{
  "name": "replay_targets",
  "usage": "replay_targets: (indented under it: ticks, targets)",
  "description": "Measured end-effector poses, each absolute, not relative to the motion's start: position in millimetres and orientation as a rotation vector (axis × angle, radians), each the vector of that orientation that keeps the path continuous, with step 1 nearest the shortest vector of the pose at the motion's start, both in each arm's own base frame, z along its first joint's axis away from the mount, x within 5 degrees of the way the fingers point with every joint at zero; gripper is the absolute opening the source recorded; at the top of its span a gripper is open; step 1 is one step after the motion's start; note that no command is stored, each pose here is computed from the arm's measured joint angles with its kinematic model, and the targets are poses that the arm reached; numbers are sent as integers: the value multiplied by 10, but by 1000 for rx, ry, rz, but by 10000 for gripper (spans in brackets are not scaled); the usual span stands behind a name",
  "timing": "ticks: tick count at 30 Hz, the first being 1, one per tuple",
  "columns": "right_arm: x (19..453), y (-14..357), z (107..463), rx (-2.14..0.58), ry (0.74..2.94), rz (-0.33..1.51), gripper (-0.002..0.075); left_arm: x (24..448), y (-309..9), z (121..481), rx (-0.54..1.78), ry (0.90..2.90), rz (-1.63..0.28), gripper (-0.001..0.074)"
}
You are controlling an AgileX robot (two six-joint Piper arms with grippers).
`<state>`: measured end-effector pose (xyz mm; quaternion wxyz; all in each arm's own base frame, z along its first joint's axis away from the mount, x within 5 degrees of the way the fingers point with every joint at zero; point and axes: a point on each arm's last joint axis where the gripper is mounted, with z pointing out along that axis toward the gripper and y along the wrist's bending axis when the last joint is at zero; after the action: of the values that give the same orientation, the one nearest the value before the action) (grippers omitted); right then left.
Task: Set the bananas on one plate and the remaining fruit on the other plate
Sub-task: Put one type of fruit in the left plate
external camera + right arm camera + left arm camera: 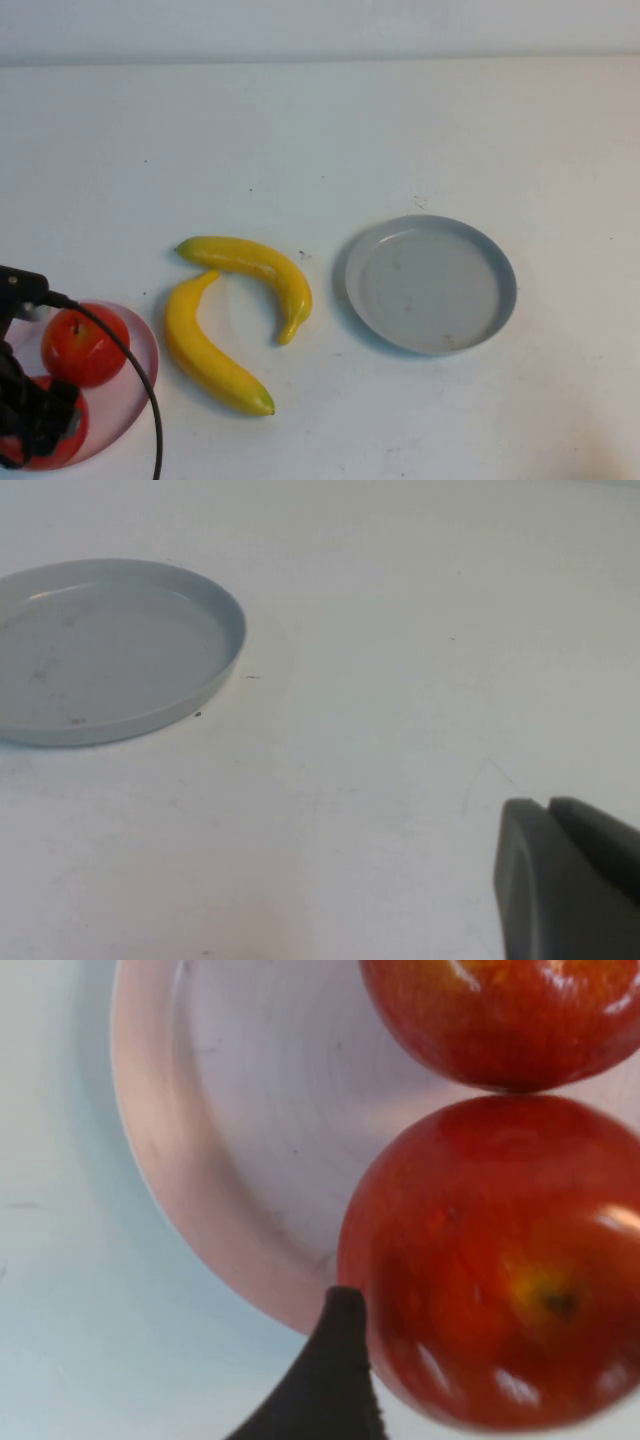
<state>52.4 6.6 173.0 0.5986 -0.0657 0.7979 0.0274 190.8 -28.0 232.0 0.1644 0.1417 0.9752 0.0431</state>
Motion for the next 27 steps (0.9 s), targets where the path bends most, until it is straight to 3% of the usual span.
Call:
replay_targets:
  ticks: [10, 16, 21, 24, 27]
  targets:
    - [524, 66, 1730, -152, 1851, 63, -17, 1877, -268, 2355, 362, 2771, 124, 668]
    - [524, 66, 1730, -152, 1851, 63, -17, 1740, -281, 2769, 169, 2760, 23, 668]
    - [524, 66, 1730, -152, 1851, 63, -17, 1693, -395, 3063, 173, 2687, -177, 654]
    - [524, 66, 1730, -152, 1851, 63, -17, 1662, -457, 3089, 251, 2692, -262, 528]
    - [524, 66, 1730, -152, 1851, 63, -17, 1598, -464, 3129, 267, 2617, -293, 251]
